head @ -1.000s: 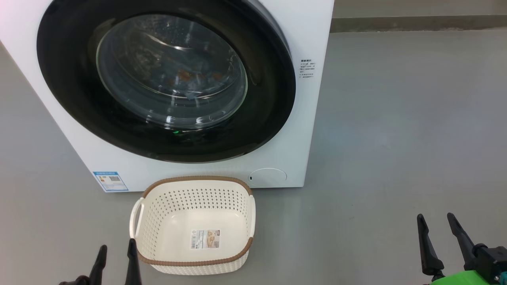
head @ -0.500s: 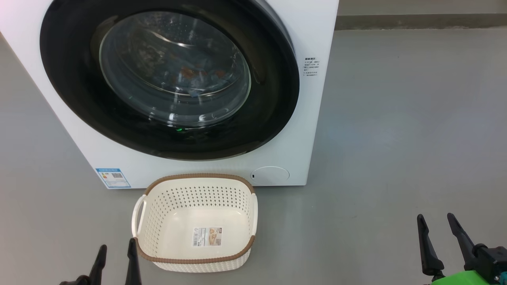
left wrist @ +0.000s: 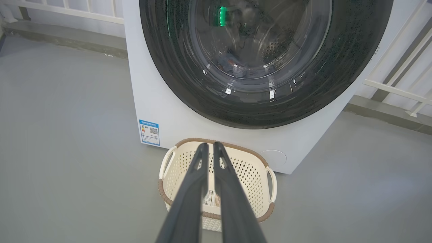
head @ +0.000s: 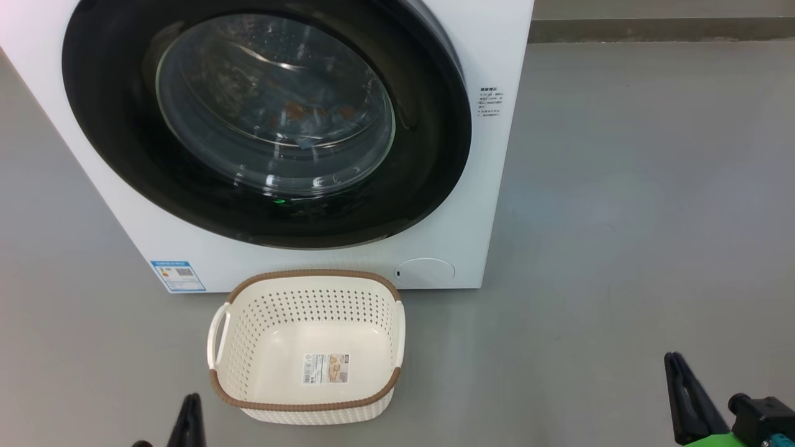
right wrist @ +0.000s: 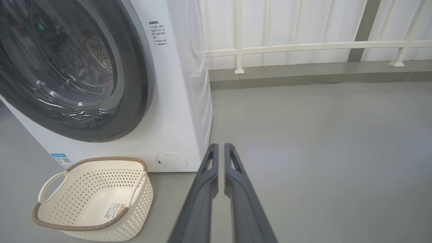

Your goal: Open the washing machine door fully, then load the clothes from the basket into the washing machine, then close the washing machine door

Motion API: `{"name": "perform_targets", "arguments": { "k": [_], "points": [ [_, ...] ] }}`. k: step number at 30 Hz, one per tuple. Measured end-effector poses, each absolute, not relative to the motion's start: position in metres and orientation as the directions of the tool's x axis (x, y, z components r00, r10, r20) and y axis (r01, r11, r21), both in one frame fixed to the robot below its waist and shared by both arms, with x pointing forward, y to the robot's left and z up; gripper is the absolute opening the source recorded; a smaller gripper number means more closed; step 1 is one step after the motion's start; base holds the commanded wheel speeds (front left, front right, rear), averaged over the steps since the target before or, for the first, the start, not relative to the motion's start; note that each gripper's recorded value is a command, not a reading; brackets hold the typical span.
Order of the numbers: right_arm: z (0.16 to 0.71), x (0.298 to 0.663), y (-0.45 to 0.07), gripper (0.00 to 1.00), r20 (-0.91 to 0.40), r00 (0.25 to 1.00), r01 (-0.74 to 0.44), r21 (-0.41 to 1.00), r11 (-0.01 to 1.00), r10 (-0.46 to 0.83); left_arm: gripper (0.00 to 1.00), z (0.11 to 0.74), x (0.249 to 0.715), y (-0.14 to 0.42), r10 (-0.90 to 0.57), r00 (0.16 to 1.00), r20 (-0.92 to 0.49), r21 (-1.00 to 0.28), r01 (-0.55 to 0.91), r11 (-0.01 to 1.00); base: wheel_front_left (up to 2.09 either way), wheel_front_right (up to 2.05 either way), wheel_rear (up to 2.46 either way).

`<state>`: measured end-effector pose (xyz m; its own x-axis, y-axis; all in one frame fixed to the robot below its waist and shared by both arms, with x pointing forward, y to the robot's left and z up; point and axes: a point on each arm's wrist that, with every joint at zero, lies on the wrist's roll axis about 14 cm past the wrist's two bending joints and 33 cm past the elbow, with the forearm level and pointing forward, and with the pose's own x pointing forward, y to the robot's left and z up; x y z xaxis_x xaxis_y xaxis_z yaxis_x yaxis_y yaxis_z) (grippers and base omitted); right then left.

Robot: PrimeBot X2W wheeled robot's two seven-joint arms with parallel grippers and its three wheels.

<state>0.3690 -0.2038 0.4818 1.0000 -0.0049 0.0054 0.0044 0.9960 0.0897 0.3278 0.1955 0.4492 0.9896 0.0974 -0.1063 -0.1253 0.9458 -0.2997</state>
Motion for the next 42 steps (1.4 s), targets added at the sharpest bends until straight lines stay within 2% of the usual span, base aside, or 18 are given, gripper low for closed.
{"name": "perform_targets", "arguments": {
  "k": [3, 21, 42],
  "points": [
    [0.471, 0.366, -0.203, 0.0, -0.031, 0.999, 0.012, 0.108, 0.994, -0.009, 0.0, 0.441, 0.325, 0.194, 0.097, 0.986, -0.135, -0.312, -0.135, 0.94, 0.0, 0.0, 0.0],
    [0.467, 0.363, -0.212, 0.0, -0.06, 0.996, 0.075, 0.297, 0.952, -0.06, 0.0, 0.433, 0.324, 0.194, 0.103, 0.977, -0.188, -0.465, -0.181, 0.867, 0.0, 0.0, 0.0],
    [0.462, 0.361, -0.214, 0.0, -0.098, 0.992, 0.122, 0.516, 0.848, -0.084, 0.0, 0.435, 0.333, 0.196, 0.103, 0.972, -0.21, -0.637, -0.216, 0.74, 0.0, 0.0, 0.0]
  ]
}}
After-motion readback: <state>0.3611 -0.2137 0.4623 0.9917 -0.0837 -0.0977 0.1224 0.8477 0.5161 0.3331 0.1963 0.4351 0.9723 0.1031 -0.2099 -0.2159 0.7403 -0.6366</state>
